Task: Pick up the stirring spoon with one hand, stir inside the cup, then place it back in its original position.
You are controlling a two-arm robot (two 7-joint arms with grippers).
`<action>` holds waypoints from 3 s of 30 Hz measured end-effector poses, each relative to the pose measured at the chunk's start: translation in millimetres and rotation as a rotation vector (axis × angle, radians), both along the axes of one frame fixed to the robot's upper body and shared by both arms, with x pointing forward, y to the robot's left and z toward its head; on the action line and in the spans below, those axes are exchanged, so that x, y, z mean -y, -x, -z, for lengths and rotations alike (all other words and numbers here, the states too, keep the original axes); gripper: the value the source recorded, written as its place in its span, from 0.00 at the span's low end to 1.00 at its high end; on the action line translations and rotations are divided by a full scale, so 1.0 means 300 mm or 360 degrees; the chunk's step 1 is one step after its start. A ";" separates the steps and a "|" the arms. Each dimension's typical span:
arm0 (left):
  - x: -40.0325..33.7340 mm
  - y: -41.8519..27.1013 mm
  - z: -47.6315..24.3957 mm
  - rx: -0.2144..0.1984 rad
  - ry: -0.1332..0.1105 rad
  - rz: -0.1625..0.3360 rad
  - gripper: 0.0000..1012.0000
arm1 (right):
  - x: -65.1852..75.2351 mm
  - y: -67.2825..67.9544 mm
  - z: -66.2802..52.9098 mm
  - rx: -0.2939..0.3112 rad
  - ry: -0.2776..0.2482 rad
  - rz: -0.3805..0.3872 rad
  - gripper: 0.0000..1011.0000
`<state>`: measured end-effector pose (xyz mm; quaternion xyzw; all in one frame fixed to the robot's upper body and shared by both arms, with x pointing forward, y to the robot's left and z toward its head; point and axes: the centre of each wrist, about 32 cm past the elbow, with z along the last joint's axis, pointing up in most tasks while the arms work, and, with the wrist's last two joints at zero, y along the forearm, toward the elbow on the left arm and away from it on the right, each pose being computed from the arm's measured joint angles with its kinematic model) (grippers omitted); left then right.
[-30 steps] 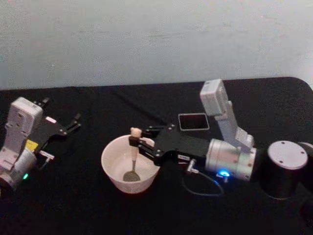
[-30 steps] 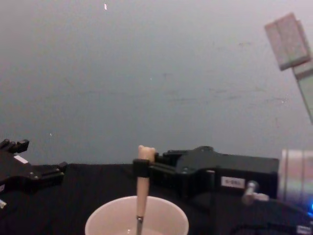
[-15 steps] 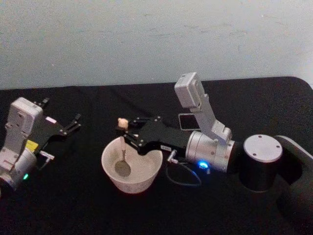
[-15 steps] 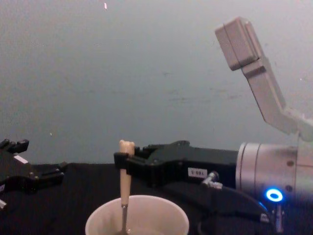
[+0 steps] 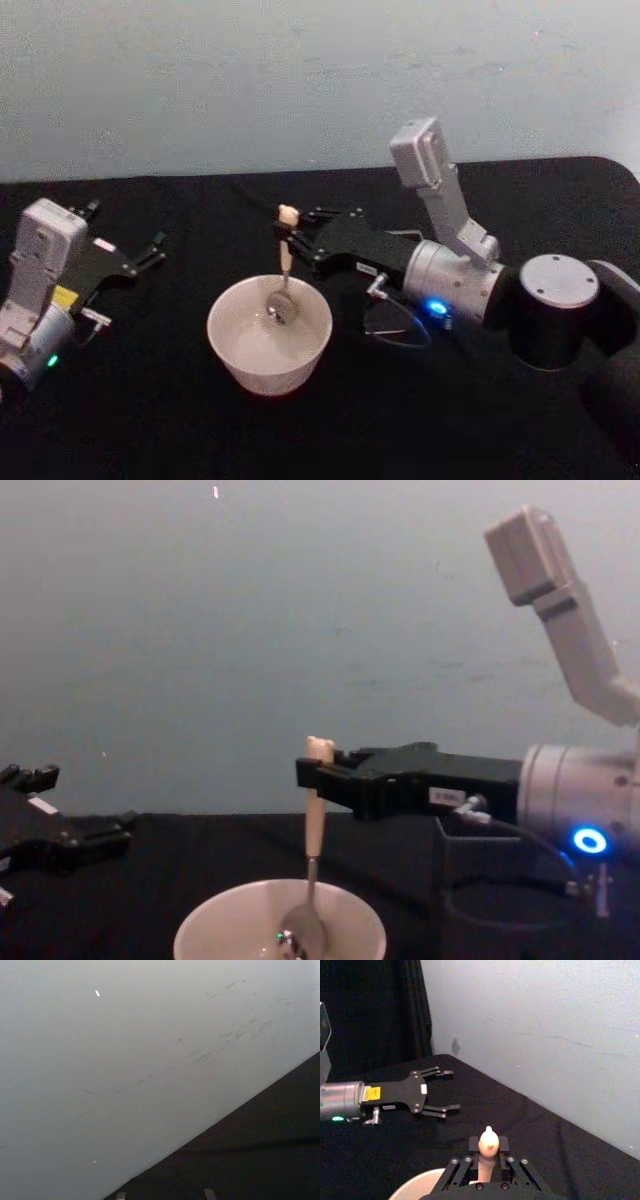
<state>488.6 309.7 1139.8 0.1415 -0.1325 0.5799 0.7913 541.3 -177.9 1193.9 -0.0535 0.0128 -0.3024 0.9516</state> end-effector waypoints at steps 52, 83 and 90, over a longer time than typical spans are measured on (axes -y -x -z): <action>0.000 0.000 0.000 0.0000 0.0000 0.0000 0.99 | -0.067 -0.015 0.025 0.0022 0.0073 -0.0122 0.22; 0.000 0.000 0.000 0.0000 0.0000 0.0000 0.99 | 0.075 0.119 0.015 -0.0009 0.0072 -0.0237 0.22; 0.000 0.000 0.000 0.0000 0.0000 0.0000 0.99 | 0.018 0.098 0.013 -0.0043 0.0034 -0.0250 0.22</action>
